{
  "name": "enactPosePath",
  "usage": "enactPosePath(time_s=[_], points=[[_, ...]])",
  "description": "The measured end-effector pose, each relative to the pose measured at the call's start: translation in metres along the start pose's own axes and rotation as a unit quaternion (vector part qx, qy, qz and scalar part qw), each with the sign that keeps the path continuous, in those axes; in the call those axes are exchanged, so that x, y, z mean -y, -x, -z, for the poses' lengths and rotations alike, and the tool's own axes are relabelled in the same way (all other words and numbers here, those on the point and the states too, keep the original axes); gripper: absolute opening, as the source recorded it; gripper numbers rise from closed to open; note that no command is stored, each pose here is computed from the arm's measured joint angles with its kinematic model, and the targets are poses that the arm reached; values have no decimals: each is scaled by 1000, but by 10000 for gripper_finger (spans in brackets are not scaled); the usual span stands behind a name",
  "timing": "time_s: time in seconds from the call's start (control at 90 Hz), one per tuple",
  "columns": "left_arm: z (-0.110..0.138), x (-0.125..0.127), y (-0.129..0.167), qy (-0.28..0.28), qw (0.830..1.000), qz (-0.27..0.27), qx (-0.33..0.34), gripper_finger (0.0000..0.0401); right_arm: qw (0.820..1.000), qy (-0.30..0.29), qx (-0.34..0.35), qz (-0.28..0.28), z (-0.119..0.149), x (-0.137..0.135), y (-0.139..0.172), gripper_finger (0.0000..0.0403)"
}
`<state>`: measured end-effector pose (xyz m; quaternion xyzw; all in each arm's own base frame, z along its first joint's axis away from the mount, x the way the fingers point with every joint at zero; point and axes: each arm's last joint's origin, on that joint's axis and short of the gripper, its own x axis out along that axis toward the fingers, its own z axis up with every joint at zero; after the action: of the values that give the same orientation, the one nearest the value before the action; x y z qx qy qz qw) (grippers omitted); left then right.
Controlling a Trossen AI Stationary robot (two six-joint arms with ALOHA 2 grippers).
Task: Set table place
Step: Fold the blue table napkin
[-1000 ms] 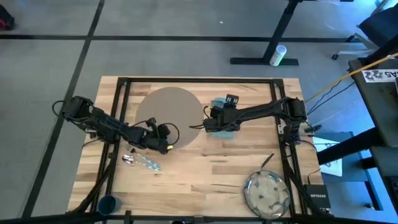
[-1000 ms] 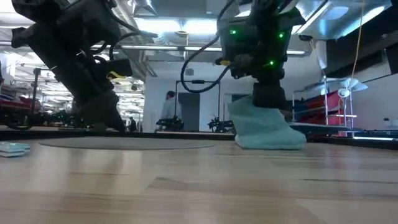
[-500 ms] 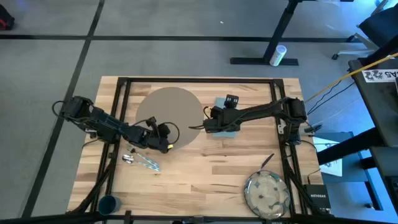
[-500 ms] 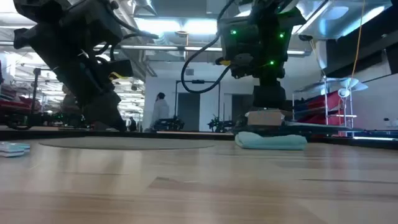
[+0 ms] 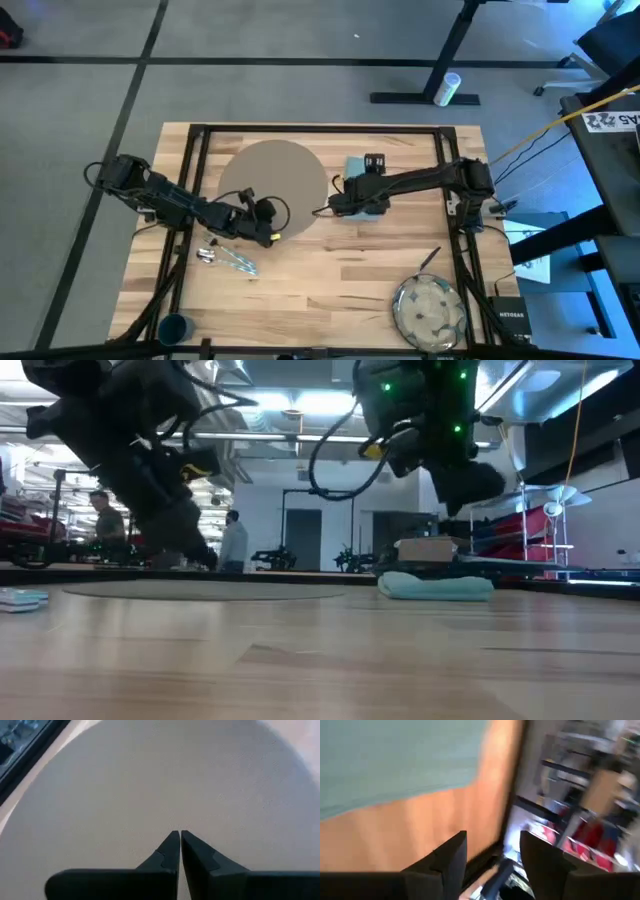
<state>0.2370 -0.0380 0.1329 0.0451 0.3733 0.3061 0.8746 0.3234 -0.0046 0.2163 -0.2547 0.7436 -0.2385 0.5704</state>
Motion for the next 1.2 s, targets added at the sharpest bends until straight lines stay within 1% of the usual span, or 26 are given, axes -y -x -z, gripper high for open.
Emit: enactPosePath(time_s=[0.078, 0.156, 0.2, 0.244, 0.322, 0.367, 0.467, 0.589, 0.689, 0.8, 0.867, 0.967, 1.011, 1.056, 1.156, 1.2], points=[[-6, 1, -1, -6, 1000, 7, 20, 0, 999, 15, 26, -20, -3, -10, 6, 109], [-15, -3, -6, -23, 999, 12, 32, 0, 998, 14, 61, -29, -7, -24, 12, 58], [-24, -6, -10, -31, 999, 24, 32, 0, 996, 10, 81, -29, -10, -32, 14, 25], [-33, -11, -14, -33, 998, 36, 31, 0, 995, 7, 98, -28, -11, -40, 17, 11], [-47, -22, -22, -39, 998, 40, 30, 0, 992, -6, 121, -26, -11, -54, 20, 12], [-54, -29, -26, -43, 998, 38, 30, 0, 992, -16, 126, -15, -9, -61, 22, 10], [-70, -45, -35, -41, 997, 50, 35, 0, 989, -43, 135, 43, 3, -78, 30, 2], [-79, -61, -44, -33, 996, 78, 39, 0, 979, -75, 163, 97, 27, -92, 46, 1], [-86, -74, -50, -19, 993, 99, 54, 0, 970, -89, 198, 106, 48, -97, 47, 0], [-93, -87, -55, -8, 991, 118, 65, 0, 961, -114, 239, 83, 68, -95, 34, 0], [-100, -93, -56, -4, 989, 126, 76, 0, 948, -130, 285, 56, 77, -93, 27, 0], [-110, -99, -55, -5, 986, 141, 91, 0, 925, -132, 357, 11, 85, -87, 15, 0], [-115, -101, -55, -7, 984, 147, 98, 0, 909, -133, 395, -10, 86, -83, 10, 0], [-120, -103, -54, -8, 983, 150, 106, 0, 890, -135, 434, -31, 88, -79, 5, 0], [-133, -110, -51, -11, 982, 149, 114, 0, 865, -135, 481, -52, 91, -72, -14, 0], [-138, -113, -50, -15, 983, 147, 110, 0, 861, -135, 487, -55, 93, -69, -25, 0]])
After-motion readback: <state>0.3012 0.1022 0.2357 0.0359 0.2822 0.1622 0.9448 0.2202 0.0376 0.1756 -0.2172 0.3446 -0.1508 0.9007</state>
